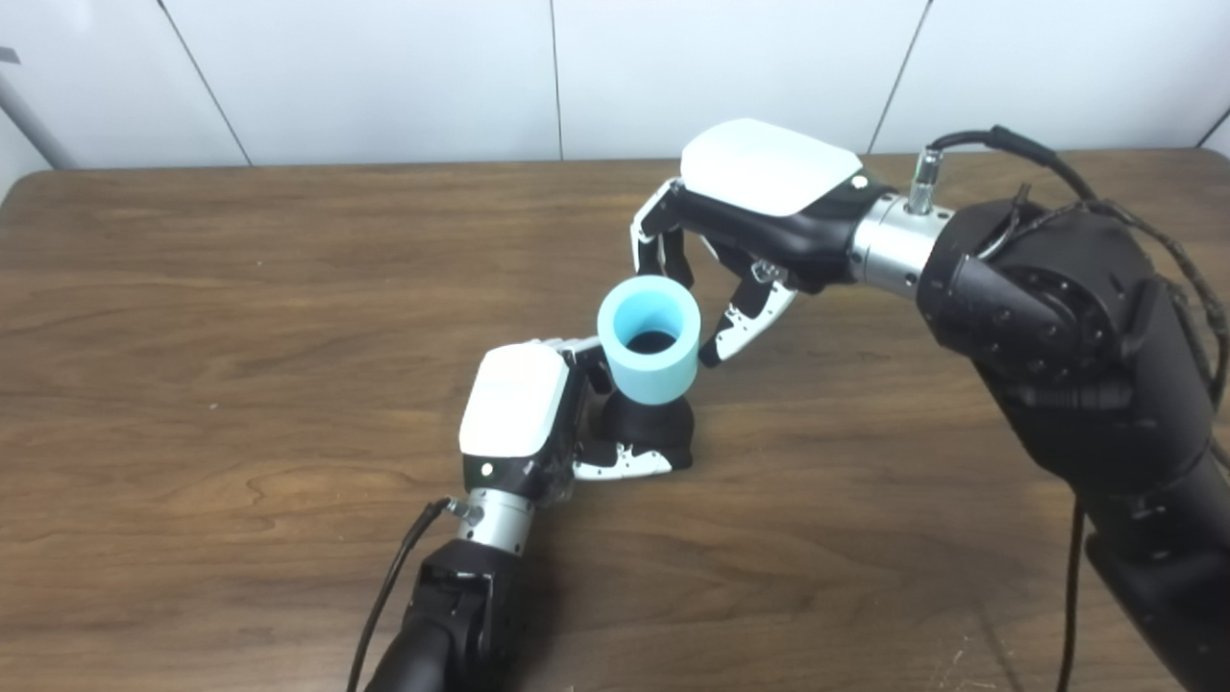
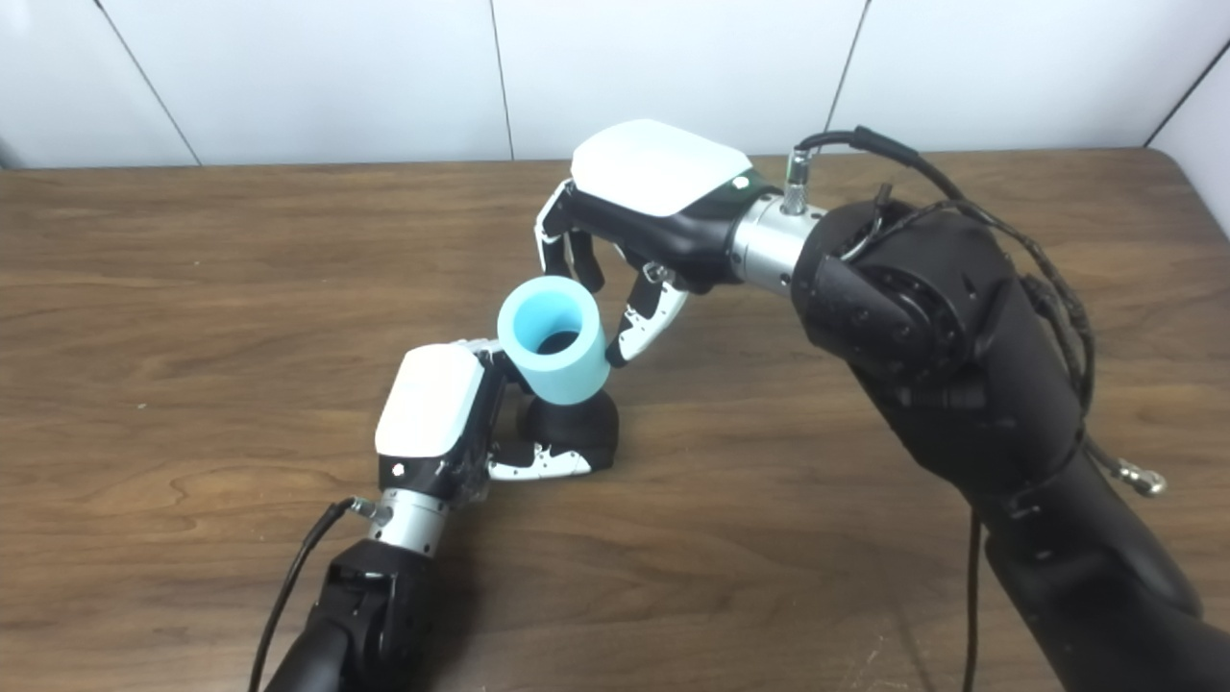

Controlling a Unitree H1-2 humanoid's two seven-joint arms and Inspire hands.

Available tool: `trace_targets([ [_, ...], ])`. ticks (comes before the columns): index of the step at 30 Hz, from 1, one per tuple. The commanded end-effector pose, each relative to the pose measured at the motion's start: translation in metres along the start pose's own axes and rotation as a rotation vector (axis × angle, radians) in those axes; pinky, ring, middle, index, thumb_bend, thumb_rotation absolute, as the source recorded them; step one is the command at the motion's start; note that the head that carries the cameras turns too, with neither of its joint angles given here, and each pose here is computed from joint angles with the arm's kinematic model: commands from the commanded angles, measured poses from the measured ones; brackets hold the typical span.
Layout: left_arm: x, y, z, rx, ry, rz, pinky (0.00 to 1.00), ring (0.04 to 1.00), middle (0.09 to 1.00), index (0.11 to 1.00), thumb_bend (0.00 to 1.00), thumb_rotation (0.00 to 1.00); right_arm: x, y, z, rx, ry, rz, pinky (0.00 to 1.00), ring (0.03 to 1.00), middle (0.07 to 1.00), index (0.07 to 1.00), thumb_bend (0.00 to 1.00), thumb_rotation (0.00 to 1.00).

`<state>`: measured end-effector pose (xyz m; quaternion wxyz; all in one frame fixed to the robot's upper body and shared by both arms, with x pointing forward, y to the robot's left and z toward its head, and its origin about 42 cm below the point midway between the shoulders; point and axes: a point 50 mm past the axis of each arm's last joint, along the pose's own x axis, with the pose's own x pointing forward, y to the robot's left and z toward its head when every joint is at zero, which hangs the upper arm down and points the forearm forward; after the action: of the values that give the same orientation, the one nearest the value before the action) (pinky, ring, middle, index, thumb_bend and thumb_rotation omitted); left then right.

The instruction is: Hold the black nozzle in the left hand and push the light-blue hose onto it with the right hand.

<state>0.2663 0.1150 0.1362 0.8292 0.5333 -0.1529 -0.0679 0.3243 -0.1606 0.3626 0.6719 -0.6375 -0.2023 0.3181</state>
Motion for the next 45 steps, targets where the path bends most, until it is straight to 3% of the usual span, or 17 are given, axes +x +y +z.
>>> trace_targets([
  [1,-0.005,-0.011,-0.007,0.031,0.033,-0.070,0.62,0.564,0.493,0.482,0.53,0.00,-0.002,-0.018,-0.004,-0.043,0.010,-0.014,0.11,0.178,0.505,0.540,0.76,0.05],
  [3,-0.005,-0.010,-0.008,0.031,0.034,-0.070,0.61,0.557,0.491,0.483,0.53,0.00,-0.003,-0.023,-0.006,-0.040,0.017,-0.007,0.13,0.213,0.546,0.601,0.95,0.11],
  [4,-0.005,-0.010,-0.008,0.032,0.034,-0.071,0.61,0.553,0.489,0.484,0.53,0.00,-0.003,-0.025,-0.007,-0.044,0.021,-0.007,0.16,0.251,0.542,0.622,0.98,0.14],
  [6,-0.005,-0.010,-0.009,0.032,0.033,-0.071,0.60,0.544,0.485,0.486,0.53,0.00,-0.005,-0.028,-0.009,-0.056,0.028,-0.007,0.35,0.470,0.604,0.655,1.00,0.18],
  [9,-0.005,-0.011,-0.009,0.031,0.035,-0.073,0.60,0.547,0.486,0.485,0.53,0.00,-0.008,-0.033,-0.013,-0.056,0.033,-0.014,0.52,0.621,0.657,0.681,1.00,0.19],
  [21,-0.006,-0.011,-0.008,0.034,0.035,-0.074,0.61,0.550,0.489,0.484,0.53,0.00,-0.027,-0.052,-0.025,-0.052,0.055,-0.101,0.76,0.744,0.750,0.762,0.96,0.13],
  [23,-0.006,-0.011,-0.008,0.034,0.033,-0.072,0.61,0.553,0.489,0.484,0.53,0.00,-0.031,-0.052,-0.027,-0.060,0.040,-0.124,0.76,0.756,0.758,0.768,0.89,0.20],
  [25,-0.006,-0.011,-0.008,0.033,0.033,-0.072,0.61,0.554,0.491,0.482,0.53,0.00,-0.037,-0.050,-0.029,-0.066,0.018,-0.155,0.75,0.764,0.765,0.771,0.78,0.43],
  [28,-0.006,-0.011,-0.009,0.031,0.035,-0.076,0.61,0.553,0.495,0.481,0.53,0.00,-0.048,-0.045,-0.026,-0.075,-0.013,-0.210,0.75,0.794,0.788,0.786,0.69,0.63],
  [33,-0.005,-0.012,-0.009,0.034,0.035,-0.077,0.60,0.544,0.489,0.484,0.53,0.00,-0.064,-0.037,-0.018,-0.115,-0.033,-0.262,0.80,0.888,0.876,0.852,0.63,0.83],
  [39,-0.004,-0.012,-0.009,0.038,0.038,-0.077,0.61,0.555,0.492,0.482,0.53,0.00,-0.077,-0.024,-0.007,-0.127,-0.106,-0.318,0.87,0.981,0.968,0.936,0.63,0.99],
  [45,-0.003,-0.012,-0.011,0.041,0.038,-0.074,0.63,0.569,0.496,0.480,0.53,0.00,-0.084,-0.010,0.006,-0.199,-0.162,-0.348,0.99,1.000,1.000,0.999,0.60,0.95],
])
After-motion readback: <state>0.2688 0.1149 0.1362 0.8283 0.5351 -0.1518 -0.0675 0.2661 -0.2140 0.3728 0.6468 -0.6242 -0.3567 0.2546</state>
